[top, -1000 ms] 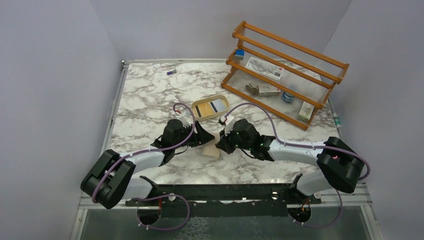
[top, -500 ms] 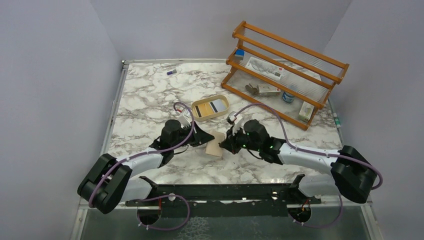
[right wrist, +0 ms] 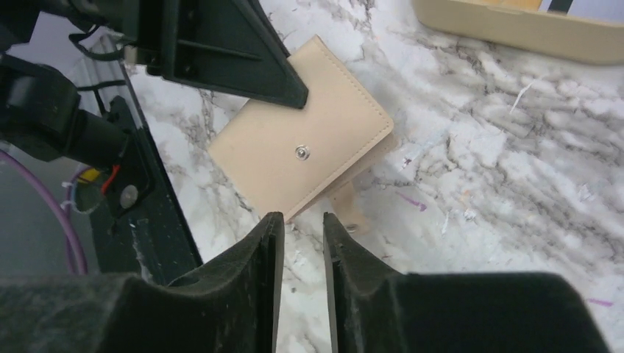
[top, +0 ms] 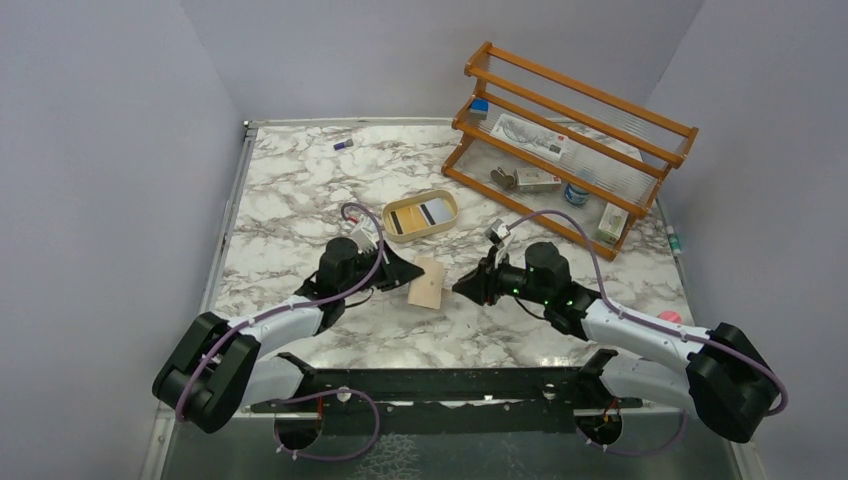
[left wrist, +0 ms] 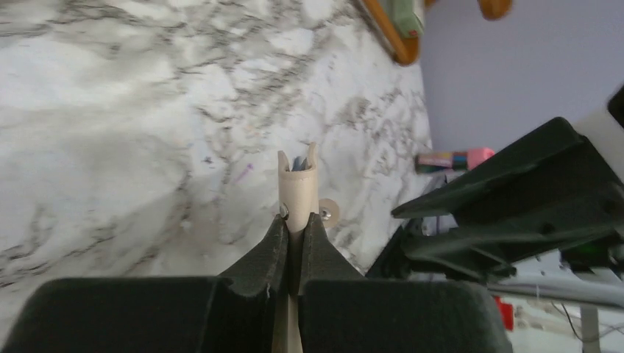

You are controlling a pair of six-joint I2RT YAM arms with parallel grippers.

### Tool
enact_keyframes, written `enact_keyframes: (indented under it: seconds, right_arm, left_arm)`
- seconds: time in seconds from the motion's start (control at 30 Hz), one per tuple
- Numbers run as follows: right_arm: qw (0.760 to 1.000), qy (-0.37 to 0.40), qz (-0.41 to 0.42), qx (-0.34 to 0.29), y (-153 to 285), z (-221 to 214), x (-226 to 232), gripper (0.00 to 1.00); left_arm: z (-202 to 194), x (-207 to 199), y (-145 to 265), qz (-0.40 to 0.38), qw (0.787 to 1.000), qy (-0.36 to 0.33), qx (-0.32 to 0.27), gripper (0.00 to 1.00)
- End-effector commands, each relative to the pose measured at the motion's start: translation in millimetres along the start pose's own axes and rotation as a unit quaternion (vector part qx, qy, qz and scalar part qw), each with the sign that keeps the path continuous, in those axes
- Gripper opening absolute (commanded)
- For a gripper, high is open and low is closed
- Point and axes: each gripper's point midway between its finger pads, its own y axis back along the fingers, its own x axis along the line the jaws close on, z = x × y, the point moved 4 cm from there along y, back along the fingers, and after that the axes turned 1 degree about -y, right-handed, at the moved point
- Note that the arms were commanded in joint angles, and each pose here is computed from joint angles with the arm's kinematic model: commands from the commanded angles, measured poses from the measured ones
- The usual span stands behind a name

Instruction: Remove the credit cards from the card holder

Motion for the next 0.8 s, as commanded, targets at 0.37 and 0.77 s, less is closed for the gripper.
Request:
enact_keyframes:
  seconds: [0.37, 0.77]
  right_arm:
    - [0.998, -0.053, -0.016, -0.01, -19.1, 28.8, 0.7, 0.84]
    - [0.987, -0.139, 0.047, -0.064, -29.4, 24.3, 8.8, 0.78]
  left_arm:
    - [30.6, 11.2, 7.7, 0.067, 0.995, -0.017, -0.075, 0.0]
    - [37.3, -30.9, 22.7, -0.064, 0.99, 0.03, -0.125, 0.0]
